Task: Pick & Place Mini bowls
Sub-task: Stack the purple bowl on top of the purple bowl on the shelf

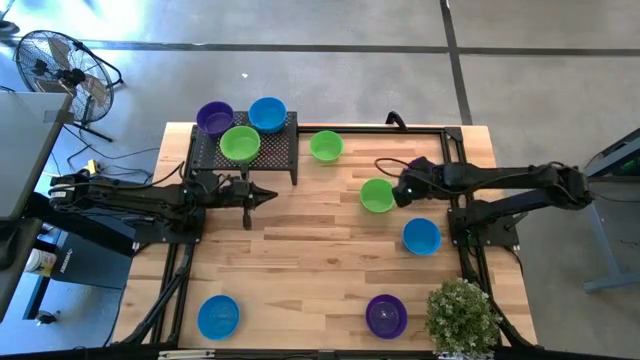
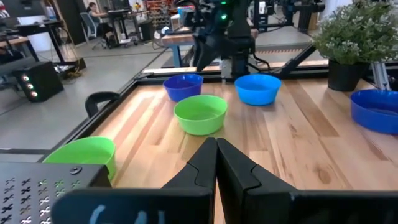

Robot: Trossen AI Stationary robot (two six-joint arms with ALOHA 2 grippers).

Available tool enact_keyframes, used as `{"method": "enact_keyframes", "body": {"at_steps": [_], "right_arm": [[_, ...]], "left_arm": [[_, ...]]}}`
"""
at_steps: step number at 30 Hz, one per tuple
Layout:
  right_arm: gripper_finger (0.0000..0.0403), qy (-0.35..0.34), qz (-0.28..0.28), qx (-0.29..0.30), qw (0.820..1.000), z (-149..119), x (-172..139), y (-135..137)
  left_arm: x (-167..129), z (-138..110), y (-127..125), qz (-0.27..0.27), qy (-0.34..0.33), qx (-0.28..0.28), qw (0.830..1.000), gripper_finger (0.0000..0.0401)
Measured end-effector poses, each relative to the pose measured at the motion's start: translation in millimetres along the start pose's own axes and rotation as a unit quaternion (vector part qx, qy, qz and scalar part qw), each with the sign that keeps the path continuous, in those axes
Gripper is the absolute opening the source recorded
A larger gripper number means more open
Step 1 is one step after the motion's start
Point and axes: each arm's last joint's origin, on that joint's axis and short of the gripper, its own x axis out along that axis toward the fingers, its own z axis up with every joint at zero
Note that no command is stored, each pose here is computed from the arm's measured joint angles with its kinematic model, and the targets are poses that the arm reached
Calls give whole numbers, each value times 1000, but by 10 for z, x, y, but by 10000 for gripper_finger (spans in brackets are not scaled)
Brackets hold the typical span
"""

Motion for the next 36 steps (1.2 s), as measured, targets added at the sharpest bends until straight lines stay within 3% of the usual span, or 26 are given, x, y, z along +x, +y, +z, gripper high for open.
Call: {"method": "enact_keyframes", "body": {"at_steps": [4,9,25,31,36], "right_arm": [[145,13,-19,-78,997,93,187,45],[145,57,-46,-117,990,156,412,27],[139,111,-4,-94,989,307,817,-78],[101,125,2,-88,988,204,949,-123],[24,131,1,-98,986,184,948,-127]], "left_arm": [[0,-3,-1,-2,2,0,1000,0],[0,-17,-3,-2,9,0,1000,0],[0,-29,-4,-3,15,0,1000,0],[0,-30,-4,-3,15,0,1000,0],[0,-29,-4,-3,15,0,1000,0]]}}
